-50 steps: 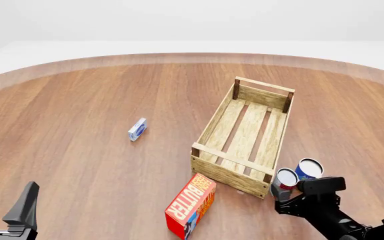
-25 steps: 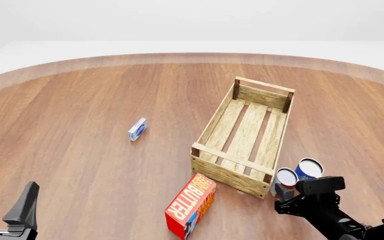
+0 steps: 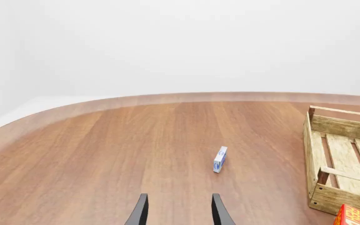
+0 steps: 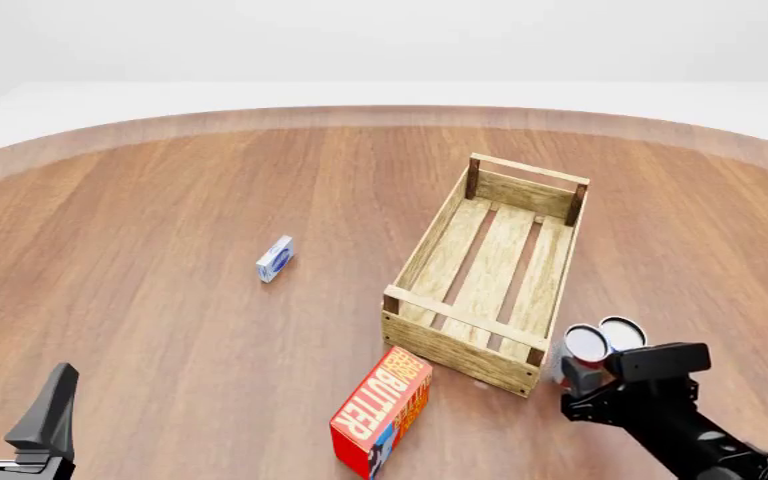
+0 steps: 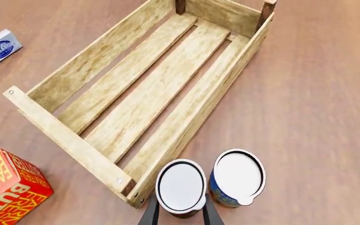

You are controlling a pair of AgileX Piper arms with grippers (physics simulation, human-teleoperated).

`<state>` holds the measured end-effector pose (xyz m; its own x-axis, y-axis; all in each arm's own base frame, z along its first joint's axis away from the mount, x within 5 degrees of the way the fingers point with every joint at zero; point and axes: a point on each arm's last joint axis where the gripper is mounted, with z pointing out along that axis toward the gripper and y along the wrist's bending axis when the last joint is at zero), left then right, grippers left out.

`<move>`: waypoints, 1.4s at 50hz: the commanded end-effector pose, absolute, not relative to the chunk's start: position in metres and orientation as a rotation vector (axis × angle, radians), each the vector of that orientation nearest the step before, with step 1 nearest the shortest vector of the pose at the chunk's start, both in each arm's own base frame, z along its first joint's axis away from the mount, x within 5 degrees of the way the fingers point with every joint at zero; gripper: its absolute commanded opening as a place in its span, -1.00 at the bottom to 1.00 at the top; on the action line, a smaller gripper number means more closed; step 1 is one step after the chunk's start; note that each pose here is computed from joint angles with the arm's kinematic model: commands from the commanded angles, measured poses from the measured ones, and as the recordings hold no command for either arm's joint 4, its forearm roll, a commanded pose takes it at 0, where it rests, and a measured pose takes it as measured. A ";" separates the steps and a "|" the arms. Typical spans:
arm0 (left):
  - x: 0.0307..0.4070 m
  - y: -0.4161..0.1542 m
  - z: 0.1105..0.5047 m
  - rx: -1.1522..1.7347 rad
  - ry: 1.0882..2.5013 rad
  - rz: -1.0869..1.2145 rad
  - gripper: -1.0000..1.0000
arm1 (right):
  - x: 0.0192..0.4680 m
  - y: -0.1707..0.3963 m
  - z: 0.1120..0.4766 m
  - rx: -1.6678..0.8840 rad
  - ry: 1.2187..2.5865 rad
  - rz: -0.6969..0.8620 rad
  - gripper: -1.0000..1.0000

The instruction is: Pick up the tomato sauce, and put it in the wooden tray.

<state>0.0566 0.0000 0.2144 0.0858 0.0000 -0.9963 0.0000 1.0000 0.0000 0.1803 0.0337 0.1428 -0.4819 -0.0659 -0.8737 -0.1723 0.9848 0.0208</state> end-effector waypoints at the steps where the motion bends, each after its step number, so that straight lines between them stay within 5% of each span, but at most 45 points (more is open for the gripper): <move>1: 0.057 0.000 0.214 0.000 1.485 0.000 1.00 | 0.176 0.031 0.161 -0.153 2.044 0.124 -1.00; 70: 0.057 0.000 0.214 0.000 1.485 0.000 1.00 | 0.143 0.023 0.252 -0.182 1.927 0.085 -1.00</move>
<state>0.0566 0.0000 0.2144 0.0858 0.0000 -0.9963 0.0000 1.0000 0.0000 0.1464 0.0238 0.2418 -0.3654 -0.0999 -0.9255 -0.1750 0.9839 -0.0372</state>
